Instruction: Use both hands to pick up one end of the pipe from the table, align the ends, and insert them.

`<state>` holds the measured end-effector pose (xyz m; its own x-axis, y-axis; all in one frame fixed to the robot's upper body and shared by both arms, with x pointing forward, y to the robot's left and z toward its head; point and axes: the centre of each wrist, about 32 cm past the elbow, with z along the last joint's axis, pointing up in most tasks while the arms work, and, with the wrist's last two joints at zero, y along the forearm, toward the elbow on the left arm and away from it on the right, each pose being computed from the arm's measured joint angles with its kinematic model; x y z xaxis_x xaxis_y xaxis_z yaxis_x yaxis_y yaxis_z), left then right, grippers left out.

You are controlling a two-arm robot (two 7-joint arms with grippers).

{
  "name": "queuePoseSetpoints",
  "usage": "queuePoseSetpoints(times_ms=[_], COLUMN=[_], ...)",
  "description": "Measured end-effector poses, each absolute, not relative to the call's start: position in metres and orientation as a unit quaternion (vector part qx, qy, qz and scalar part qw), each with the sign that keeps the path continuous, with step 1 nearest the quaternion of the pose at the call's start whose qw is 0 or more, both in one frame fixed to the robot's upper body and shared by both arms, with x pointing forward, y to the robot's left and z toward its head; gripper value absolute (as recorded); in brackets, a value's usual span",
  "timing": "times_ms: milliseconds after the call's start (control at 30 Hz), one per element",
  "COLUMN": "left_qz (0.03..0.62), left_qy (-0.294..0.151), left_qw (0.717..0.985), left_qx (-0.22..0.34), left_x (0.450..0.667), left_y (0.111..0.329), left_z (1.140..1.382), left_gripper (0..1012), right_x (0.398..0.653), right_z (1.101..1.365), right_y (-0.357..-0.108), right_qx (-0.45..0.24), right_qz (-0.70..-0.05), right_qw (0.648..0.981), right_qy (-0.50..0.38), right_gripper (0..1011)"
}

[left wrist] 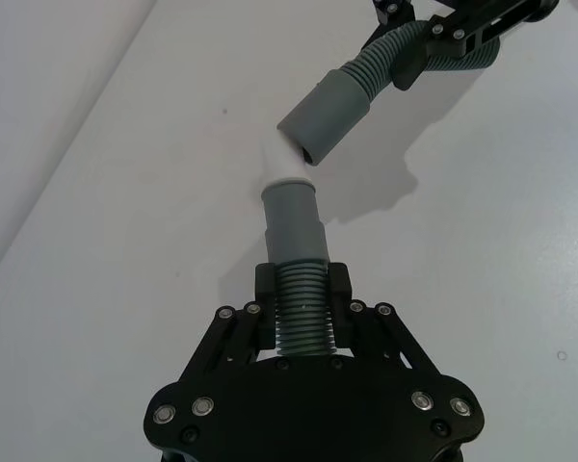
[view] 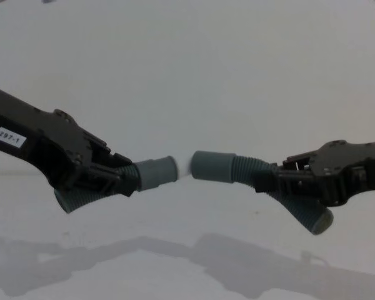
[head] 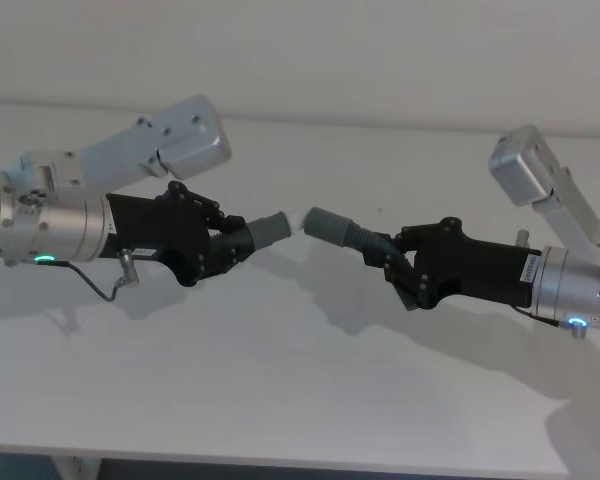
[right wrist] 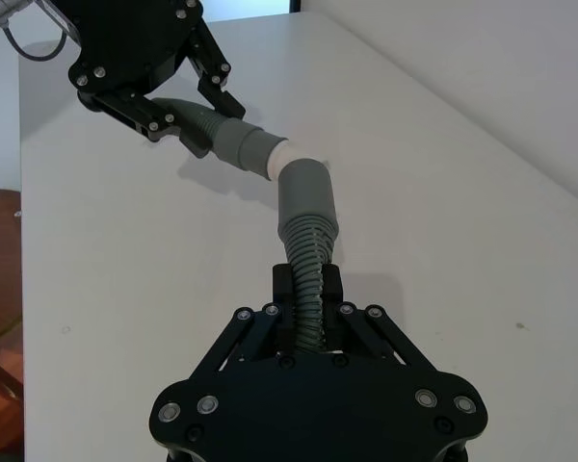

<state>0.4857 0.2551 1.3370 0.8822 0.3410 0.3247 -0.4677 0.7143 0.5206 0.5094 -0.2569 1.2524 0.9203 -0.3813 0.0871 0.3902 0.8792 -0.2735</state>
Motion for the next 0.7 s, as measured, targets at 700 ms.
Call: queuePoseSetpoints(times_ms=[700], left_qz=[0.225], left_qy=[-0.137], left_qw=[0.917], left_qx=[0.301], left_x=[0.482], left_y=[0.273], left_z=[1.34], left_gripper=[305], right_x=[0.516], right_z=[1.252], right_y=[-0.262], right_qx=[-0.147], right_qz=[-0.174], right_qw=[0.974], right_qy=[-0.014], right_gripper=[156])
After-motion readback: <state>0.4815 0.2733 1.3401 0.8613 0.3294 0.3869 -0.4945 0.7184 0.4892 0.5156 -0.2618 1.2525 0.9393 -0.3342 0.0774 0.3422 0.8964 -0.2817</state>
